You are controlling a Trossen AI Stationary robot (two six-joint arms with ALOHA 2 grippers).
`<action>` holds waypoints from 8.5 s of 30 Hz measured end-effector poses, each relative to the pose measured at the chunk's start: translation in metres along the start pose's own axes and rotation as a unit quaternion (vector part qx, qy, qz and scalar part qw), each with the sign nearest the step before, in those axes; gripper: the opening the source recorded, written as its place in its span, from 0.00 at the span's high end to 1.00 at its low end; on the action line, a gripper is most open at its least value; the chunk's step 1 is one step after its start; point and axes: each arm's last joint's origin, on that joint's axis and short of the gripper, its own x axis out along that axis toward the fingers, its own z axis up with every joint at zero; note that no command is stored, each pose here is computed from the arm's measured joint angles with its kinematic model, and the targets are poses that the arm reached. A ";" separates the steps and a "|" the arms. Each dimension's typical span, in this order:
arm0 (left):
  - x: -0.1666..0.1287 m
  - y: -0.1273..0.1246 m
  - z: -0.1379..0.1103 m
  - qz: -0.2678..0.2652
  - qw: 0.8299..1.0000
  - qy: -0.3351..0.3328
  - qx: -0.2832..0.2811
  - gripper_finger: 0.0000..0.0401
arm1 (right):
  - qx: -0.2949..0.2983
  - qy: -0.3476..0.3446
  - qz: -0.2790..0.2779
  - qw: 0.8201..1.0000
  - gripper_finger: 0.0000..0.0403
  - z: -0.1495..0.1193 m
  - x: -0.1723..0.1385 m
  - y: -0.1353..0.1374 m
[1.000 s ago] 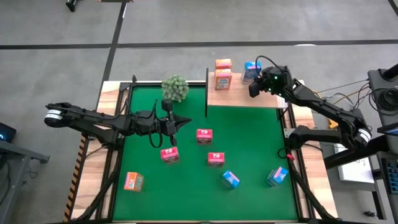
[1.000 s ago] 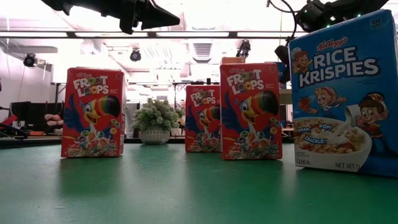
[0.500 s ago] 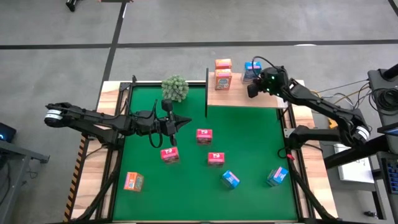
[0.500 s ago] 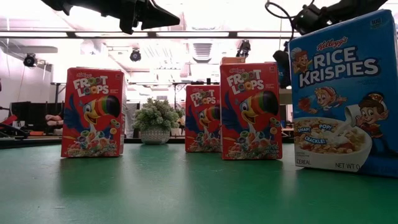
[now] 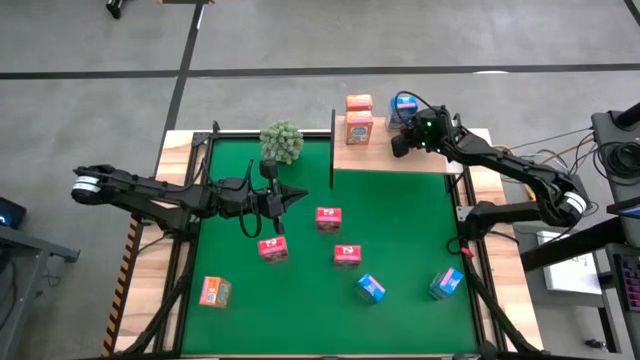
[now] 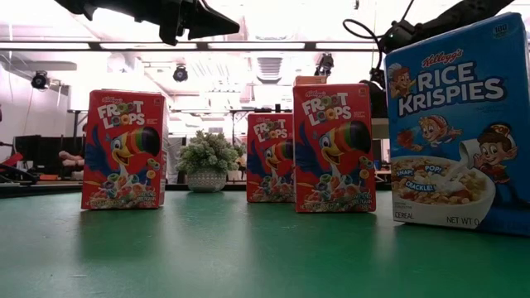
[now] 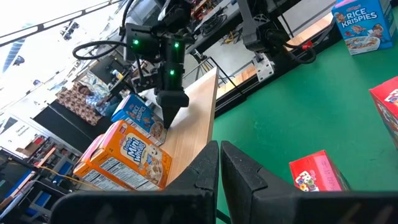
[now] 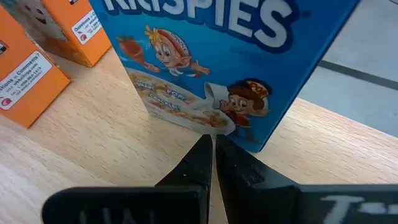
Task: Stack cereal on shelf
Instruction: Put the top left blue cereal box on the shelf, then put the top red cereal box on the shelf
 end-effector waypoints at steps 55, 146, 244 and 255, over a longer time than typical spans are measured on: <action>0.000 0.000 0.002 -0.012 0.988 -0.016 -0.153 1.00 | -0.129 -0.119 0.283 0.943 0.97 -0.011 -0.094 0.089; 0.016 -0.030 -0.006 -0.129 0.970 -0.005 -0.207 1.00 | -0.357 0.111 0.260 0.890 0.64 -0.054 -0.025 0.275; -0.017 0.001 0.012 -0.094 0.986 -0.071 -0.117 1.00 | -0.169 0.264 0.103 0.944 0.64 0.014 -0.177 0.119; -0.016 0.000 0.011 -0.095 0.986 -0.069 -0.117 1.00 | -0.222 0.247 0.004 0.943 0.90 -0.015 -0.157 0.114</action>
